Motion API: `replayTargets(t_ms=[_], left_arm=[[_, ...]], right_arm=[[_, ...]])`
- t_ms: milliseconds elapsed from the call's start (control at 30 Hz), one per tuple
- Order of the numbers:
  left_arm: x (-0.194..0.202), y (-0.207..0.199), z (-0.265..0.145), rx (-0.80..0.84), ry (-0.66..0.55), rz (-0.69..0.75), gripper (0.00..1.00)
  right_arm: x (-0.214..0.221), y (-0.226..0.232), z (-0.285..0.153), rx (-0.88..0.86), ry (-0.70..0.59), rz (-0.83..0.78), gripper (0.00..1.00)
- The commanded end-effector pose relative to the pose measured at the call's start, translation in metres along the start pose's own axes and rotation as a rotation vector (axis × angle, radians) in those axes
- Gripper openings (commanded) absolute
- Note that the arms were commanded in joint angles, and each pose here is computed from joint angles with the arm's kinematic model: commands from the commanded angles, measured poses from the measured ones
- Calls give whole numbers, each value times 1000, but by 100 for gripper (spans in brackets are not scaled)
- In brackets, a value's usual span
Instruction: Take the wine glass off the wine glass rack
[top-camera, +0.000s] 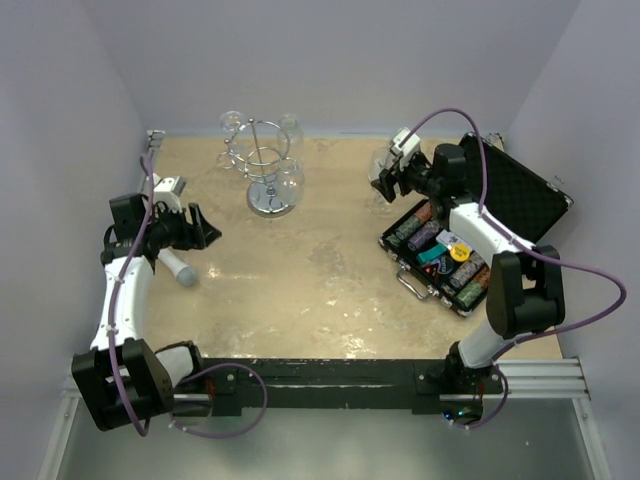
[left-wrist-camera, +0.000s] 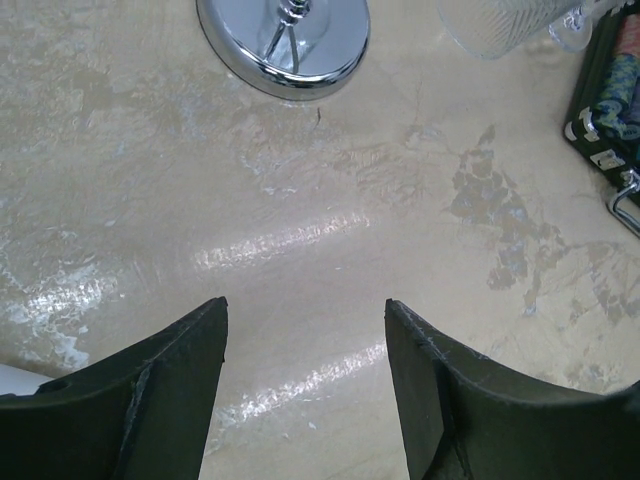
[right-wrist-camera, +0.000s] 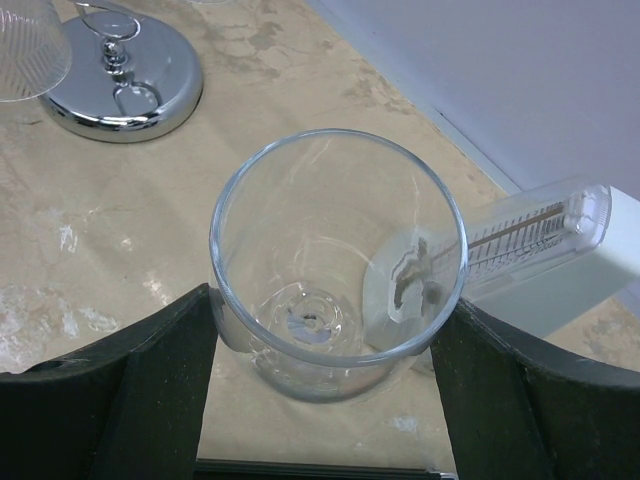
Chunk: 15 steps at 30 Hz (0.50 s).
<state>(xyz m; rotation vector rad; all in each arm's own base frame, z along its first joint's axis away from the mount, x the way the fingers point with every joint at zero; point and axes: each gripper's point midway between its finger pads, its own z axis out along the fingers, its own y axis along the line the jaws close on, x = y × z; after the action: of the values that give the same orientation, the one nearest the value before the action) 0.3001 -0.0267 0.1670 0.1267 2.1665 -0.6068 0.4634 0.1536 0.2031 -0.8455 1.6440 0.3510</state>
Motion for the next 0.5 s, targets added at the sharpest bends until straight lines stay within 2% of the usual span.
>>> replayTargets(t_ms=[0,467], left_arm=[[-17,6,4,-24,-68,-47,68],[-18,10,7,-40,-84,-81,68]], right_arm=[[-33,-11,-4,39,-112,-55,57],[1,-14,-8,61,-60,-32,58]])
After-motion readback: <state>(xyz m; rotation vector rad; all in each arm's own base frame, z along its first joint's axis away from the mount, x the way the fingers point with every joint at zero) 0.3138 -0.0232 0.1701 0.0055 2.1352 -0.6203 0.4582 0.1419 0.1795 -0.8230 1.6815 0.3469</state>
